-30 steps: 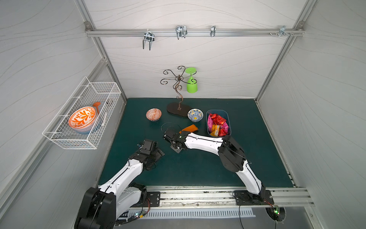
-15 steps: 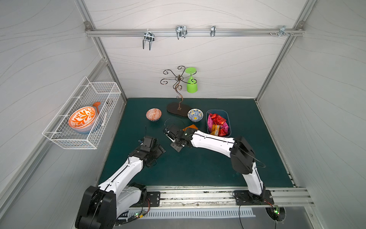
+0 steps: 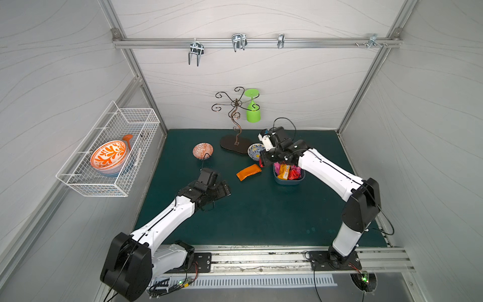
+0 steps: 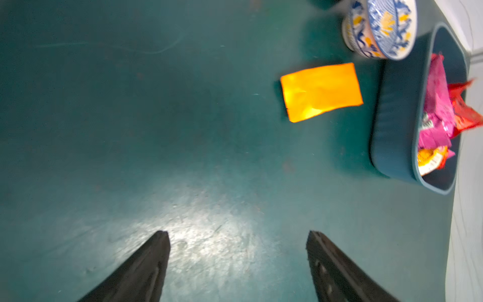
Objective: Put the tea bags into the storage box
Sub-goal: Place the tea bag in the storage box, then pick up the tea bag from the center of the board.
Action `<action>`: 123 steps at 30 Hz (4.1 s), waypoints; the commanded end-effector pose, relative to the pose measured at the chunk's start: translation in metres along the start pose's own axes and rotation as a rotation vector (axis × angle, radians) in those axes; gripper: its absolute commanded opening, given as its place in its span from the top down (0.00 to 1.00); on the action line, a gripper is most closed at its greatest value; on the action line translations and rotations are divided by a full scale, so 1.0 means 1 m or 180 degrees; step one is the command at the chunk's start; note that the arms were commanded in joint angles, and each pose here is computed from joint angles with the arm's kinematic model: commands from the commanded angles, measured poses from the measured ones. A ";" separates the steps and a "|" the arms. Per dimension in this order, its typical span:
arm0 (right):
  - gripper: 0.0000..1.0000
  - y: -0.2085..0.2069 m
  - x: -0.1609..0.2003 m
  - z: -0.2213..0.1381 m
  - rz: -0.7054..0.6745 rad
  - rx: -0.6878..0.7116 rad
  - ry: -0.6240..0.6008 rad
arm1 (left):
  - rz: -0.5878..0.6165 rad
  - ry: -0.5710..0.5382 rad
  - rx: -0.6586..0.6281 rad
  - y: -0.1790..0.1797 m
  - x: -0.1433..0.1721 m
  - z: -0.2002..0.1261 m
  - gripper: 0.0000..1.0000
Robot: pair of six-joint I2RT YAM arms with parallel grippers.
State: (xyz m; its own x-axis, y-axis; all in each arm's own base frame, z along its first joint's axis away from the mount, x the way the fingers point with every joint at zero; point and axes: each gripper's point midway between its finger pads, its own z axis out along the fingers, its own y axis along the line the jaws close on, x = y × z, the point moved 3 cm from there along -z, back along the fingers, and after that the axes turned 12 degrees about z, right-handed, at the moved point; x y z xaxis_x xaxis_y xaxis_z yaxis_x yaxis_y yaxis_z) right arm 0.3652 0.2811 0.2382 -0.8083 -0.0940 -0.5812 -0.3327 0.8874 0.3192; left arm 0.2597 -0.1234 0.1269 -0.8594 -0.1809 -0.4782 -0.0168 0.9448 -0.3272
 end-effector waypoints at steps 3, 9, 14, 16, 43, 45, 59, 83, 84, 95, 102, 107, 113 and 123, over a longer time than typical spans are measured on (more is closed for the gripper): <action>1.00 -0.066 -0.038 -0.011 0.0643 0.0016 -0.0282 | 0.0273 0.0097 -0.0004 -0.011 0.001 0.002 0.13; 1.00 -0.123 -0.082 0.006 0.1437 -0.0339 -0.0449 | 0.0289 0.0145 -0.0036 -0.010 0.005 0.003 0.13; 1.00 -0.140 -0.103 0.024 0.1802 -0.0513 -0.0456 | 0.0261 0.0137 -0.0076 -0.005 0.009 0.000 0.14; 1.00 -0.150 -0.104 0.034 0.2053 -0.0554 -0.0417 | 0.0263 0.0133 -0.0103 -0.003 0.011 -0.001 0.13; 0.49 -0.207 -0.069 -0.006 0.2479 -0.0281 -0.0781 | 0.0226 0.0091 0.0075 -0.029 -0.018 0.004 0.08; 0.45 -0.193 -0.070 -0.021 0.2197 -0.0219 -0.0832 | 0.0266 0.0089 0.0173 -0.037 -0.025 0.006 0.08; 0.42 -0.108 0.026 -0.067 0.1404 -0.0320 -0.0487 | 0.2138 0.0193 0.0287 -0.083 -0.084 0.035 0.03; 0.43 -0.091 0.085 -0.086 0.1618 -0.0598 -0.0233 | 0.3554 0.0332 -0.0772 -0.094 -0.084 0.138 0.52; 0.43 -0.091 0.082 -0.087 0.1609 -0.0598 -0.0257 | 0.3560 0.0320 -0.0831 -0.092 -0.085 0.140 0.53; 0.43 -0.096 0.067 -0.093 0.1495 -0.0498 -0.0373 | 0.3600 0.0366 -0.0880 -0.089 -0.078 0.161 0.60; 0.43 -0.107 0.061 -0.101 0.1524 -0.0424 -0.0472 | 0.3621 0.0463 -0.0842 -0.089 -0.073 0.167 0.88; 0.43 -0.112 0.059 -0.100 0.1545 -0.0402 -0.0495 | 0.3697 0.0412 -0.0812 -0.092 -0.070 0.156 0.95; 0.43 -0.115 0.057 -0.090 0.1612 -0.0428 -0.0475 | 0.3617 0.0436 -0.0557 -0.099 -0.056 0.125 0.99; 0.43 -0.158 0.079 -0.062 0.2035 -0.0233 -0.0345 | 0.2453 0.0344 0.1110 -0.170 -0.042 0.031 0.97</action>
State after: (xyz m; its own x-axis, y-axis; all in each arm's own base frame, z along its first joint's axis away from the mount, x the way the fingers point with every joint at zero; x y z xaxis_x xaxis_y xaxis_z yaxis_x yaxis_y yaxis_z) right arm 0.3228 0.1138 0.2028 -0.8104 0.4607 -0.3619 0.1150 0.7308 0.6728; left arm 0.3343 -0.2578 0.1515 -0.5459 0.6467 -0.5327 0.7334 0.6762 0.0693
